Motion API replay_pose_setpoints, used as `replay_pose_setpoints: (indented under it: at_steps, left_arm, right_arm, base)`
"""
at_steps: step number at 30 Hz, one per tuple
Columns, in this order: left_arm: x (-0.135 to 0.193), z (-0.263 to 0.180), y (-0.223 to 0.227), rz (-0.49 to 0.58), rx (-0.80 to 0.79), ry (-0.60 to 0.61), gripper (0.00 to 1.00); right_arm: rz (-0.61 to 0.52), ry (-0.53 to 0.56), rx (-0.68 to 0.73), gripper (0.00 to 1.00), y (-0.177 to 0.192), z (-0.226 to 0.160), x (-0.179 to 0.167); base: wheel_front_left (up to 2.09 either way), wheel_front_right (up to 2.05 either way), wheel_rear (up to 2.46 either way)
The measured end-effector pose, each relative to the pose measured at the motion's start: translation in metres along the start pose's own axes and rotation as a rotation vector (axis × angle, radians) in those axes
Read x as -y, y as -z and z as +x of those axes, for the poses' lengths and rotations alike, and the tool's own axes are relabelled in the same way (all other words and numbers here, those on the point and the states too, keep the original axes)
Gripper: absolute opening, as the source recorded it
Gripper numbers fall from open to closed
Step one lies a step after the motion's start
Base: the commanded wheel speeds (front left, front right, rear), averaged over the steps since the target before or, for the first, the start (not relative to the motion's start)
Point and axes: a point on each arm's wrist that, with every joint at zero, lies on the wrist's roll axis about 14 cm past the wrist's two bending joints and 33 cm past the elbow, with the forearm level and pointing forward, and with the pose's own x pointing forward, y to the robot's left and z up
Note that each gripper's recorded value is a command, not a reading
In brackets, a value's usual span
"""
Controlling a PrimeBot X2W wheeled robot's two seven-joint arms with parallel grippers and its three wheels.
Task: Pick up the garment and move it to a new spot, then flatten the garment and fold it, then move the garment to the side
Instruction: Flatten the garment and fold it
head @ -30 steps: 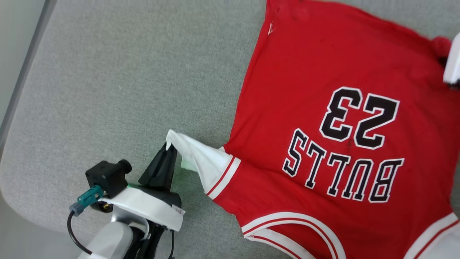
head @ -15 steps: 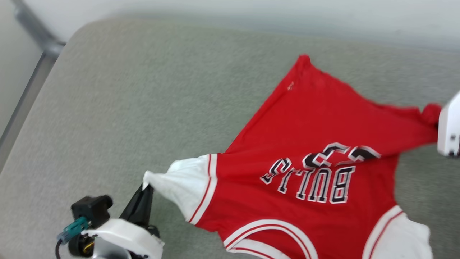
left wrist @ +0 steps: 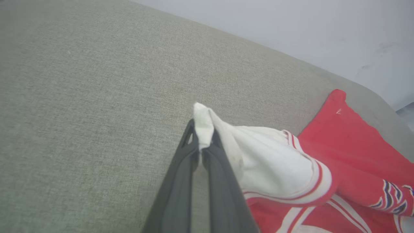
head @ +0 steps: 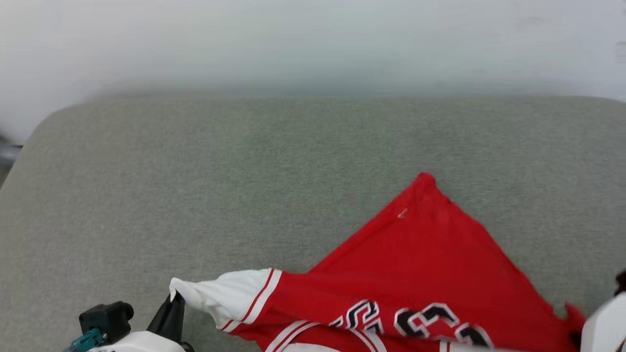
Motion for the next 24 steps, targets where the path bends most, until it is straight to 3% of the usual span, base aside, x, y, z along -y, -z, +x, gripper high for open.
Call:
replay_pose_setpoints:
  at_steps: [3,4,5,6,11,19,24]
  left_arm:
    - [0.005,-0.001,0.003,0.000,-0.015,0.014,0.00]
    - [0.006,-0.001,0.004,0.001,-0.019,0.019,0.00]
    - [0.008,-0.001,0.004,0.001,-0.021,0.024,0.00]
    - [0.009,0.000,0.004,0.002,-0.022,0.028,0.00]
    - [0.011,-0.001,0.005,0.007,-0.029,0.034,0.00]
    - [0.013,0.002,0.006,0.009,-0.035,0.038,0.00]
    - [0.018,0.008,0.001,0.020,-0.026,0.061,0.00]
  right_arm:
    - [0.077,-0.003,-0.048,0.00,0.045,-0.009,0.000]
    - [0.100,-0.006,-0.057,0.19,0.056,-0.011,-0.002]
    - [0.126,-0.011,-0.060,0.49,0.066,-0.013,-0.005]
    - [0.149,-0.016,-0.050,1.00,0.072,-0.015,-0.007]
    - [0.219,0.006,0.105,1.00,0.074,-0.020,0.000]
    - [0.260,0.047,0.566,1.00,0.004,-0.031,0.013]
    - [0.219,0.010,0.691,1.00,-0.040,-0.022,-0.006]
  base:
    - [0.00,0.00,0.00]
    - [0.00,0.00,0.00]
    - [0.00,0.00,0.00]
    - [0.00,0.00,0.00]
    - [0.00,0.00,0.00]
    - [0.00,0.00,0.00]
    - [0.00,0.00,0.00]
